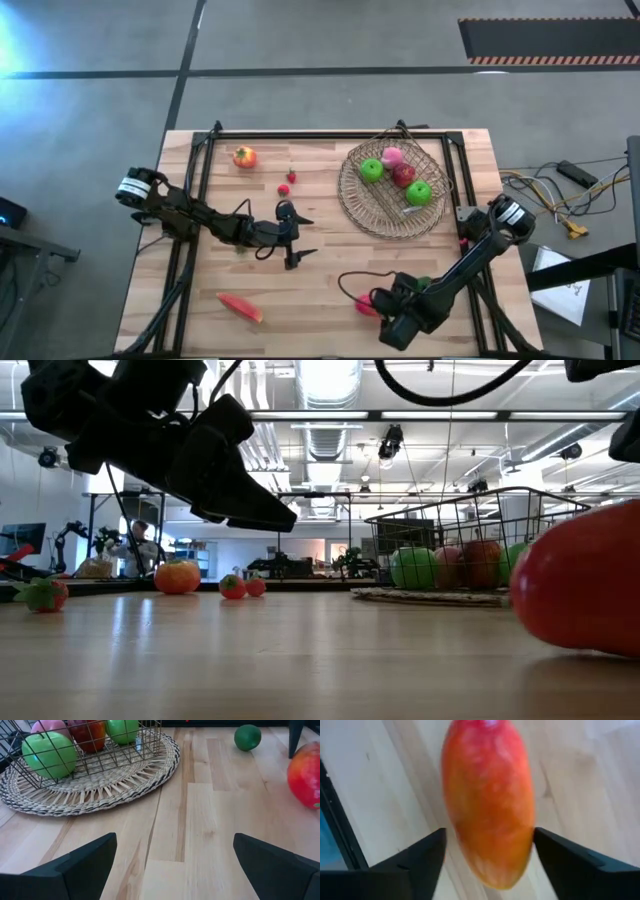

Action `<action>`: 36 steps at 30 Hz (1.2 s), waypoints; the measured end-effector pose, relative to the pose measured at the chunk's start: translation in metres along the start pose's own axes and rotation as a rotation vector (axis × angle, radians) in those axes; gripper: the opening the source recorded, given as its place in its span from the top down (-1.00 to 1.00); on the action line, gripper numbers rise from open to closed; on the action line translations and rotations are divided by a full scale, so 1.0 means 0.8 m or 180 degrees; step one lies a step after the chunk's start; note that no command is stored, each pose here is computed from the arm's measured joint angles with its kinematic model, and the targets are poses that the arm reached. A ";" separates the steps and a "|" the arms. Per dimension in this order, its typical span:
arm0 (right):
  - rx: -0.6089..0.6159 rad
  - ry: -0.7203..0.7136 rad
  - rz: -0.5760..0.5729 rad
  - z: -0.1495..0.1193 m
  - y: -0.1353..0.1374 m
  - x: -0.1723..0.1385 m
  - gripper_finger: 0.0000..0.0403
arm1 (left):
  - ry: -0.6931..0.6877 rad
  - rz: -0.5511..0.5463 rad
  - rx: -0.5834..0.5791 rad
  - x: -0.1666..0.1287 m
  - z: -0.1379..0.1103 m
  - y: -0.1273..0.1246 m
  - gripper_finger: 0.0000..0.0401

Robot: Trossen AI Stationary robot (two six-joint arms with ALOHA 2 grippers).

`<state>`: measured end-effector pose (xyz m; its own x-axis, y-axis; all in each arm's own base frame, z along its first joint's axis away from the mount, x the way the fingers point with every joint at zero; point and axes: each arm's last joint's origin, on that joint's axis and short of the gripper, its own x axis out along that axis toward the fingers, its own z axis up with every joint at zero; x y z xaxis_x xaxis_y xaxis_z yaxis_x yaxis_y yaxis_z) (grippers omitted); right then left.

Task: Build produce basket
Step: Put the mango into the gold wire basket

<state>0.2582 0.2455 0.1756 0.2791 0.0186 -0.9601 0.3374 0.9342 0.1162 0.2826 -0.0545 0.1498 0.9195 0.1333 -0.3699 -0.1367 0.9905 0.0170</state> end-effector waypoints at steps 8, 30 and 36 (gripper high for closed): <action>-0.0239 -0.0296 -0.0148 0.007 0.004 0.020 -0.80 | 0.0018 0.0001 0.0007 -0.001 -0.002 0.000 -0.92; -0.0236 -0.0788 -0.0483 0.048 -0.009 0.072 -0.26 | 0.0139 0.0020 -0.0086 -0.006 -0.021 0.005 -0.92; -0.0068 -0.0858 -0.0741 0.051 -0.024 0.047 -0.18 | 0.0124 0.0019 -0.0125 -0.006 -0.020 0.005 -0.92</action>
<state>0.2989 0.2134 0.1480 0.4252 -0.2876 -0.8582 0.4018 0.9096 -0.1058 0.2714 -0.0520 0.1369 0.9036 0.1369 -0.4059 -0.1572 0.9874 -0.0168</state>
